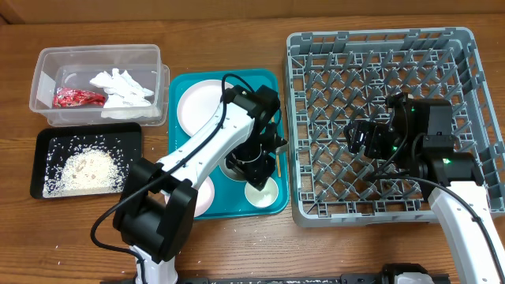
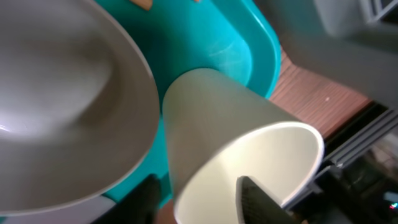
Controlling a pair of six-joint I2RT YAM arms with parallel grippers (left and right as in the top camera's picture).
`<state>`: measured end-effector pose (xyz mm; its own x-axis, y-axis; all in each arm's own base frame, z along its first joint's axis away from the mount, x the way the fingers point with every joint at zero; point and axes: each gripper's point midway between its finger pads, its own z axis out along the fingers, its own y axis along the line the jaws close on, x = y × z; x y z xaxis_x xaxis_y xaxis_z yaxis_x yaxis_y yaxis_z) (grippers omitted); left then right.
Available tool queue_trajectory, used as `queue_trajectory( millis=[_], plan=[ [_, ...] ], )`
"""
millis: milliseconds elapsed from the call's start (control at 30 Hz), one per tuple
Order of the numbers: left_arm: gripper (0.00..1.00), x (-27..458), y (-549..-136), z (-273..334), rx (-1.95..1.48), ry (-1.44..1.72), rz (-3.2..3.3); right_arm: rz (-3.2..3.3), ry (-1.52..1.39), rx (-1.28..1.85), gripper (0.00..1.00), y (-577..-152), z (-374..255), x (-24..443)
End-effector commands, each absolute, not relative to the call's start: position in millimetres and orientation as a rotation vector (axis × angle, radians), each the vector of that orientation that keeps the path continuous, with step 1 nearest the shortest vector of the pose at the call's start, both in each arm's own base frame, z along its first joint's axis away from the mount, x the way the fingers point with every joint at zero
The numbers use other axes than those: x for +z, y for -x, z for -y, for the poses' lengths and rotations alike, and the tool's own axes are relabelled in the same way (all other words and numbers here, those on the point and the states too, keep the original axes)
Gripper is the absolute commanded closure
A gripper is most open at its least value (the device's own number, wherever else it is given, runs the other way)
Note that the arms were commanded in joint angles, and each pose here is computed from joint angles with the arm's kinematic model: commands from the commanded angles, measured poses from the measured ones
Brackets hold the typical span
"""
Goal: Sort waste into correct bins and load items into the dishwasher
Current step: 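Return bowl to teal tray and grasp the white cup with left gripper, then lift white cup and hand it to the right gripper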
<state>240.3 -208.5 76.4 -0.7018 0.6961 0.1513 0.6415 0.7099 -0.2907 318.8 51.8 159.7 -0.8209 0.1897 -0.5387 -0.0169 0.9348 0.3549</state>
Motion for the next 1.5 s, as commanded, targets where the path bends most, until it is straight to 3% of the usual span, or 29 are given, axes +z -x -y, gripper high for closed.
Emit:
queue_trajectory(
  millis=[0, 67, 267, 500, 600, 800, 900, 1167, 1467],
  plan=[
    [0.77, 70.3, -236.2, 209.8, 0.334, 1.084, 2.651, -2.460, -0.111, 0.473, 0.00, -324.8, -52.6, 172.4],
    [0.85, 70.2, -237.9, 210.8, 0.336, 1.080, 2.660, -2.460, -0.111, 0.473, 0.00, -324.8, -52.6, 172.4],
    [0.96, 69.7, -241.3, 212.5, 0.339, 1.058, 2.682, -2.460, -0.111, 0.473, 0.00, -324.8, -52.6, 172.5],
    [0.96, 86.6, -255.8, 210.4, 0.383, 0.935, 2.742, -2.448, -0.082, 0.545, 0.00, -324.1, -62.2, 176.2],
    [0.96, 122.9, -276.8, 216.3, 0.638, 0.816, 2.777, -2.388, -0.009, 0.733, 0.00, -324.1, -86.1, 191.4],
    [0.96, 223.9, -331.3, 218.9, 1.600, 0.605, 2.663, -2.200, 0.035, 1.114, 0.00, -329.8, -128.3, 240.8],
    [0.96, 250.5, -342.6, 208.5, 1.854, 0.529, 2.577, -2.103, 0.138, 1.226, 0.00, -331.3, -150.9, 263.2],
    [0.96, 286.5, -347.8, 200.7, 2.135, 0.393, 2.399, -1.858, 0.470, 1.442, 0.01, -326.8, -223.4, 301.2],
    [0.96, 289.5, -342.5, 202.0, 2.133, 0.342, 2.361, -1.775, 0.565, 1.488, 0.05, -326.3, -237.1, 308.0]
  ],
)
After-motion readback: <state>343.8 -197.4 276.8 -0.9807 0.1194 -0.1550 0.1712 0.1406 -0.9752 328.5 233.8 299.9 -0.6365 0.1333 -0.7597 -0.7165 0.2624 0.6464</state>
